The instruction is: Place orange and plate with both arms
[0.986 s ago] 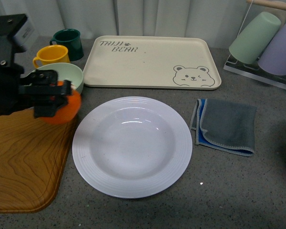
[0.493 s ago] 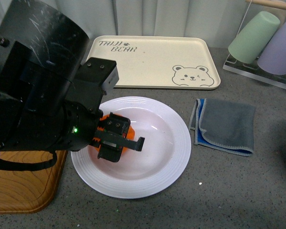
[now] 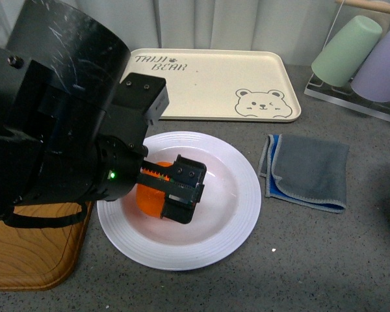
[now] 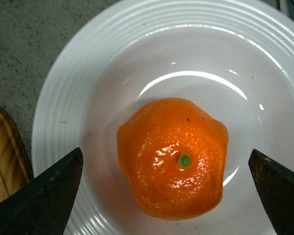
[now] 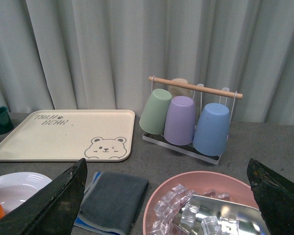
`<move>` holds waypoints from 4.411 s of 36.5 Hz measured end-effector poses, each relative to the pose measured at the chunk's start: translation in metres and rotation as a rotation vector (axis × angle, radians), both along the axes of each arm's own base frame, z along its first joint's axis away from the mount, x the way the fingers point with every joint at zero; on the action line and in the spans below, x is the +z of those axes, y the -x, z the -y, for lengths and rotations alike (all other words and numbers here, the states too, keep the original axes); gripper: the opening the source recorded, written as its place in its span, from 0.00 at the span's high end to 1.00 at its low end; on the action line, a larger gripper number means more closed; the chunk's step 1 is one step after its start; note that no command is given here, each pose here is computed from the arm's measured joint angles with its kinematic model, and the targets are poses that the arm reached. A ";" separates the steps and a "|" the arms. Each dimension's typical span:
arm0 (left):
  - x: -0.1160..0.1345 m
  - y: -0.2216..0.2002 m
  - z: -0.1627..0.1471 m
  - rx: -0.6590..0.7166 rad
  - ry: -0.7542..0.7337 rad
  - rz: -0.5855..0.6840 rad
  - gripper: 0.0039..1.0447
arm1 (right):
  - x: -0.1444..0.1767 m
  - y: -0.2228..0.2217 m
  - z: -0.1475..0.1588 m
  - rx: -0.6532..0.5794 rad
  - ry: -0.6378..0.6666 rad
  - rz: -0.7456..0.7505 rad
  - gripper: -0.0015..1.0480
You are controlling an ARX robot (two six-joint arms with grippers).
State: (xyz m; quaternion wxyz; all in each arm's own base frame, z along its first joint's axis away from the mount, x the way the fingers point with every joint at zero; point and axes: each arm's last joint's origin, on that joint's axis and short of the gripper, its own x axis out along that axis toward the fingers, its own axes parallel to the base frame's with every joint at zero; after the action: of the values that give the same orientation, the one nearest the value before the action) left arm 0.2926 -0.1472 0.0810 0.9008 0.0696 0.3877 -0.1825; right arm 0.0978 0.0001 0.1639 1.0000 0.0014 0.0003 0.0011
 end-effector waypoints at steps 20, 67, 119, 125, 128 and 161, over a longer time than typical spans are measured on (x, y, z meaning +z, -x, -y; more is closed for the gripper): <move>0.059 0.063 -0.087 0.377 0.161 0.799 0.70 | 0.000 0.000 0.000 0.000 0.000 0.000 0.09; 0.093 0.178 -0.147 0.379 0.155 0.824 0.97 | 0.000 0.000 0.000 0.000 0.000 0.000 0.09; 0.089 0.196 -0.147 0.376 0.153 0.819 0.06 | -0.078 -0.132 -0.084 0.349 -0.650 -0.922 0.09; 0.089 0.196 -0.147 0.376 0.153 0.819 0.06 | -0.101 -0.152 -0.094 0.373 -0.751 -1.047 0.09; 0.089 0.196 -0.147 0.376 0.153 0.819 0.06 | -0.108 -0.159 -0.098 0.370 -0.772 -1.085 0.09; 0.089 0.196 -0.147 0.376 0.153 0.819 0.06 | -0.138 -0.210 -0.127 0.031 -0.845 -1.431 0.79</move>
State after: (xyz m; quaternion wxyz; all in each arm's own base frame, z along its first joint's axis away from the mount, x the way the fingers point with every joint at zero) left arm 0.0967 -0.0002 0.1704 1.0000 -0.0024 -0.0092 -0.0014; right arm 0.3075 0.1269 0.0264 0.6733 0.3773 0.6357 0.0136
